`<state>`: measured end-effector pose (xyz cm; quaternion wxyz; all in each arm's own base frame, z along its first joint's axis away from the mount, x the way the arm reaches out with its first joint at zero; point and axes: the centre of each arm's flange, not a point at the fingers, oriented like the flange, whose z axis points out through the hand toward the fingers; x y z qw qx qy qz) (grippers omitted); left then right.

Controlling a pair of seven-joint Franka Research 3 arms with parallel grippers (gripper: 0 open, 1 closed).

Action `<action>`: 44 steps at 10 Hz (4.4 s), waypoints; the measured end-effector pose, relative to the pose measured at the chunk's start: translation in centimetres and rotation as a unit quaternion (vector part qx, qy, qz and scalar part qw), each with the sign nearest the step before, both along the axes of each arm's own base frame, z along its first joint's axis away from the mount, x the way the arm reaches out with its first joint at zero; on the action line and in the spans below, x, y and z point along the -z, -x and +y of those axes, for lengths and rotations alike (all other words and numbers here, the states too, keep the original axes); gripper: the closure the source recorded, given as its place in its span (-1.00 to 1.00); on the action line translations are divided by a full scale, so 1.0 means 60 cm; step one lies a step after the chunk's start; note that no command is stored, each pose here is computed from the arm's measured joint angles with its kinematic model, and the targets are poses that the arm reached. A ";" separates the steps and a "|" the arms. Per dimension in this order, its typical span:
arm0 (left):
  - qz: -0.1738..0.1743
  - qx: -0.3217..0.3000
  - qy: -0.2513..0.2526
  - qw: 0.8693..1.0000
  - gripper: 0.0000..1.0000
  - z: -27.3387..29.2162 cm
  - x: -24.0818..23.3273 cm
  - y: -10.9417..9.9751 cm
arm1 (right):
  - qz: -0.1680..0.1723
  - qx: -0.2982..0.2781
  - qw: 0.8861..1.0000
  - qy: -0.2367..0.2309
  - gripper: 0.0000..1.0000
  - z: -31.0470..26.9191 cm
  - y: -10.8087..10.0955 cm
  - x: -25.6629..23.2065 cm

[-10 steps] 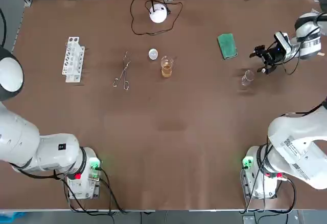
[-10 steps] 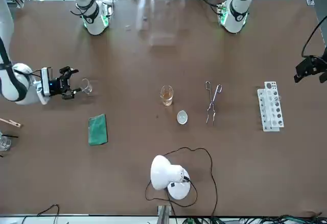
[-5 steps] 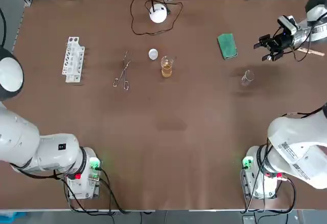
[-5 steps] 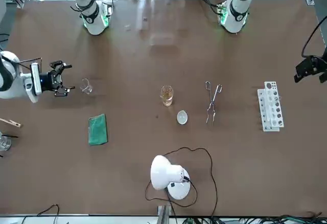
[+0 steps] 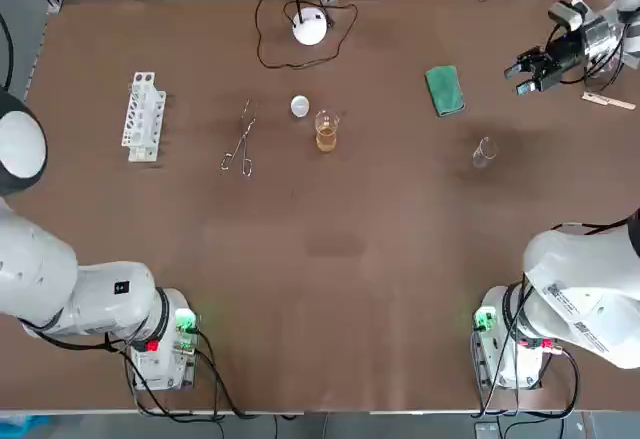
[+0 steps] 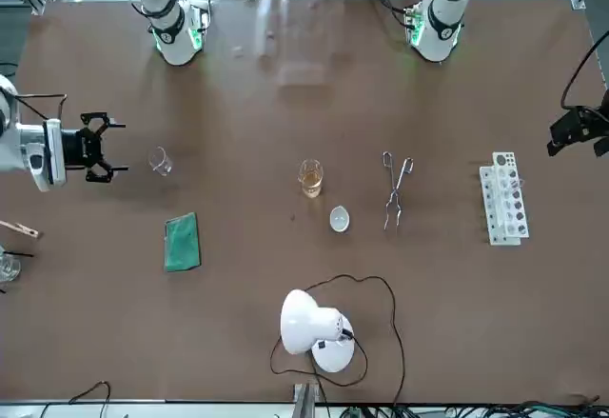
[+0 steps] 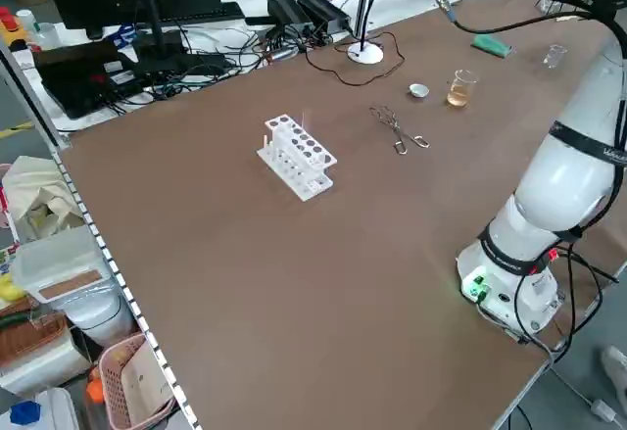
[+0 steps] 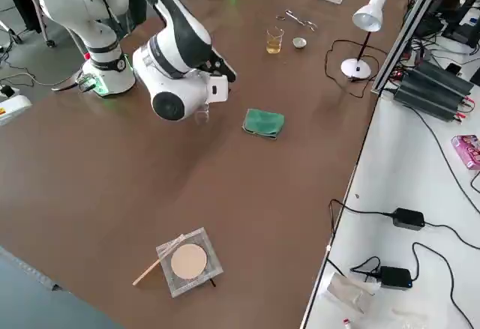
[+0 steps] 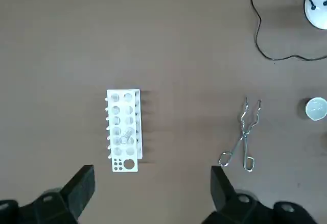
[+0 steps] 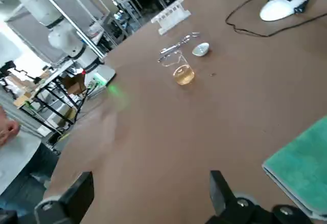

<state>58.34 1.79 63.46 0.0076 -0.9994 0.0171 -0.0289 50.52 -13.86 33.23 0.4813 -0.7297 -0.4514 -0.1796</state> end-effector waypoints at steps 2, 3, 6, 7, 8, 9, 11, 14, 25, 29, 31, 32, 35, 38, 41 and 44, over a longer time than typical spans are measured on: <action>-0.005 -0.001 0.000 1.000 -1.00 0.002 -0.001 -0.002 | 0.014 0.023 0.998 0.048 -1.00 0.021 -0.014 -0.036; -0.005 -0.001 0.000 1.000 -1.00 0.003 -0.001 -0.002 | 0.021 0.028 0.997 0.073 -1.00 0.032 -0.021 -0.049; -0.006 -0.003 0.000 1.000 -1.00 0.006 -0.001 -0.003 | 0.043 0.044 0.991 0.120 -1.00 0.057 -0.050 -0.096; -0.006 -0.004 0.000 1.000 -1.00 0.007 -0.001 -0.003 | 0.055 0.056 0.989 0.129 -1.00 0.063 -0.057 -0.105; -0.006 -0.004 0.000 1.000 -1.00 0.008 -0.001 -0.003 | 0.071 0.070 0.985 0.141 -1.00 0.073 -0.067 -0.116; -0.006 -0.004 0.000 1.000 -1.00 0.008 -0.001 -0.003 | 0.086 0.081 0.980 0.157 -1.00 0.089 -0.078 -0.131; -0.006 -0.004 0.000 1.000 -1.00 0.009 -0.001 -0.003 | 0.115 0.101 0.969 0.192 -1.00 0.122 -0.097 -0.164; -0.006 -0.004 0.000 1.000 -1.00 0.009 0.000 -0.003 | 0.153 0.135 0.947 0.246 -1.00 0.161 -0.113 -0.199; -0.006 -0.004 0.000 1.000 -1.00 0.009 0.000 -0.003 | 0.221 0.330 0.812 0.428 -1.00 0.268 -0.151 -0.332; -0.006 -0.004 0.000 1.000 -1.00 0.009 0.000 -0.003 | 0.205 0.376 0.788 0.442 -1.00 0.214 -0.149 -0.442; -0.006 -0.004 0.000 1.000 -1.00 0.009 0.000 -0.003 | 0.202 0.396 0.781 0.439 -1.00 0.178 -0.147 -0.465; -0.006 -0.004 0.000 1.000 -1.00 0.009 0.000 -0.003 | 0.212 0.409 0.773 0.436 -1.00 0.166 -0.144 -0.471; -0.006 -0.004 0.000 1.000 -1.00 0.009 0.000 -0.003 | 0.234 0.440 0.741 0.450 -1.00 0.176 -0.132 -0.505; -0.006 -0.004 0.000 1.000 -1.00 0.009 0.000 -0.003 | 0.223 0.448 0.724 0.475 -1.00 0.172 -0.131 -0.507; -0.006 -0.012 -0.001 1.000 -1.00 0.025 0.001 -0.003 | 0.228 0.454 0.721 0.471 -1.00 0.149 -0.130 -0.507; -0.005 -0.015 -0.001 1.000 -1.00 0.029 0.001 -0.003 | 0.230 0.450 0.721 0.474 -1.00 0.154 -0.123 -0.522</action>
